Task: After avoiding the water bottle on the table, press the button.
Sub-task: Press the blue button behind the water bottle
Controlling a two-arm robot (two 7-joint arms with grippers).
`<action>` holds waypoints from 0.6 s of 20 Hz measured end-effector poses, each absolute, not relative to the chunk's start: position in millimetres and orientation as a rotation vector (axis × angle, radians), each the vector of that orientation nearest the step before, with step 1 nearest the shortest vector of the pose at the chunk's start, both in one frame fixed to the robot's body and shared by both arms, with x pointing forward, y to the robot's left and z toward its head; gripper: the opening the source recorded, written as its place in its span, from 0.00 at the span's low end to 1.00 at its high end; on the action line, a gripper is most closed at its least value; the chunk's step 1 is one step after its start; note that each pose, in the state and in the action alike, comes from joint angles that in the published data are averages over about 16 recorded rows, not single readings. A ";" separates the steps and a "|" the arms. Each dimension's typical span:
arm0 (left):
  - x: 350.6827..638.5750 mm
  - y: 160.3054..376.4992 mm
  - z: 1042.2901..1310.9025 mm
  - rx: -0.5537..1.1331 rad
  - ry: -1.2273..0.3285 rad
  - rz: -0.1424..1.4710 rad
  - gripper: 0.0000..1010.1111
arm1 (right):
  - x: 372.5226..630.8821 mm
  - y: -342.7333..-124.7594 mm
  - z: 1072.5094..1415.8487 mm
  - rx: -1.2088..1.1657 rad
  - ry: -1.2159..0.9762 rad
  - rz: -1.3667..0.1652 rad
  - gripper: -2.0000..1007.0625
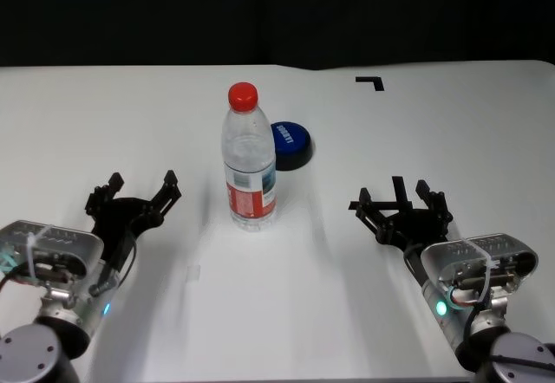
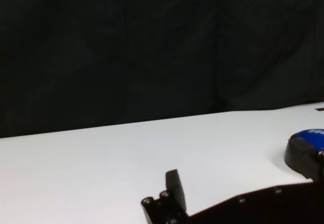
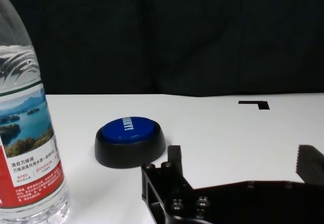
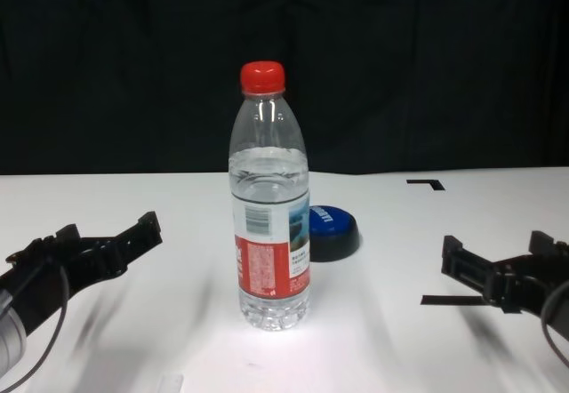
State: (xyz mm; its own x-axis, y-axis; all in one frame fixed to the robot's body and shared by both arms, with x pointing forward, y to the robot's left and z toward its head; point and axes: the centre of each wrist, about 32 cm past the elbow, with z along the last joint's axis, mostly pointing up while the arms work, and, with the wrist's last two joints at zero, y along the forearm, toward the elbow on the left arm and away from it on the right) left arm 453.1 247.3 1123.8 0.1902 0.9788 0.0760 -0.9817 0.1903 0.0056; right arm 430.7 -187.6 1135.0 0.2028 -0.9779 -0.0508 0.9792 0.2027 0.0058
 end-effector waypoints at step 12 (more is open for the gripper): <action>453.1 247.3 1123.8 0.057 -0.060 1.378 0.99 | 430.8 -187.6 1135.0 0.040 0.039 -1.366 1.00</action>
